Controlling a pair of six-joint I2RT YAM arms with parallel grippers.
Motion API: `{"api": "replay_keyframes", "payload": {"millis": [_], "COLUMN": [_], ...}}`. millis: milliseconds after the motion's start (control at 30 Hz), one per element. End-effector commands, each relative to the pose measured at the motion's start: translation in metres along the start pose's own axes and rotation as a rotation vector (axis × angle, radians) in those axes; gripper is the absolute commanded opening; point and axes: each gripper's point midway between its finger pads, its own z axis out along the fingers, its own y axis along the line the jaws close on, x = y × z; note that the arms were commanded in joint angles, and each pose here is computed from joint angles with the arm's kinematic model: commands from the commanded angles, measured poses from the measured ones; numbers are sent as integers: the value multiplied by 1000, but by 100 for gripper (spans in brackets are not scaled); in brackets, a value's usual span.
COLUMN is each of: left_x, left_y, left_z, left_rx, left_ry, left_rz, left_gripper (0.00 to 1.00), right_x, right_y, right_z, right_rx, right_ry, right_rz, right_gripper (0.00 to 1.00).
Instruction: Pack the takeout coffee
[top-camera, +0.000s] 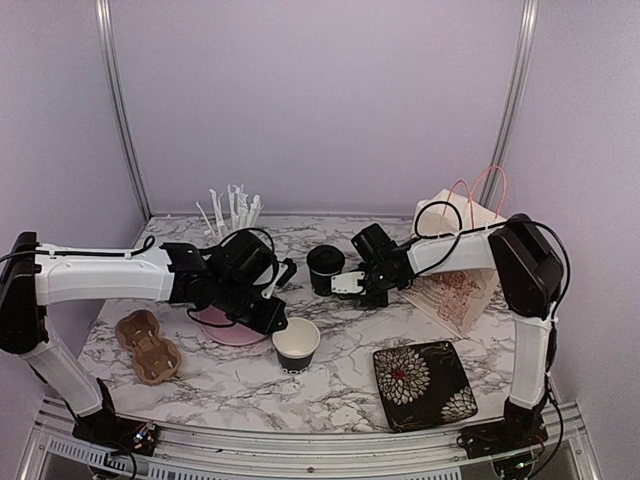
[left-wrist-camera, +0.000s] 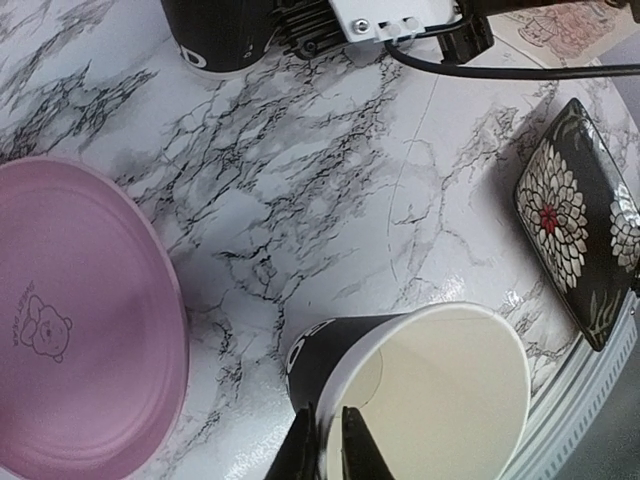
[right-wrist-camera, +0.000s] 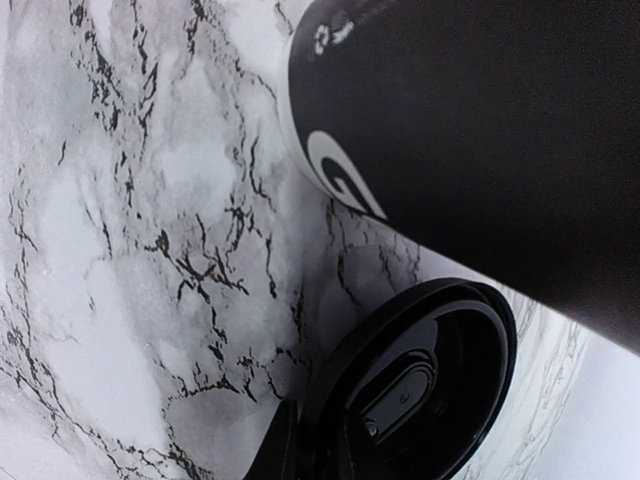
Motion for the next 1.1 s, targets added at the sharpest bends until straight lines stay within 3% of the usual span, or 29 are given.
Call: {"api": "replay_keyframes", "payload": {"millis": [0, 200, 433, 600, 800, 933, 967, 1067], "left_x": [-4, -15, -54, -95, -106, -108, -107, -106], "left_y": [-3, 0, -4, -27, -54, -60, -66, -77], "left_z": [-15, -32, -73, -118, -180, -192, -198, -204], "left_rx": [7, -17, -42, 38, 157, 169, 187, 196], "left_ry": [-36, -97, -289, -557, -1045, -1143, -1183, -1248], "left_rz": [6, 15, 101, 216, 432, 461, 468, 493], "left_gripper": [22, 48, 62, 73, 80, 82, 88, 94], "right_x": [-5, -23, -74, -124, -158, -163, -164, -166], "right_y": [6, 24, 35, 27, 15, 8, 7, 5], "right_z": [-10, -53, -140, -226, -323, -362, -369, -380], "right_rx": [-34, -129, -338, -486, -632, -716, -742, -808], "right_ry": [2, -91, -360, -668, -1014, -1135, -1157, -1193], "right_rz": [26, 101, 215, 249, 240, 259, 262, 280], "right_gripper": [5, 4, 4, 0, 0, 0, 0, 0]}}
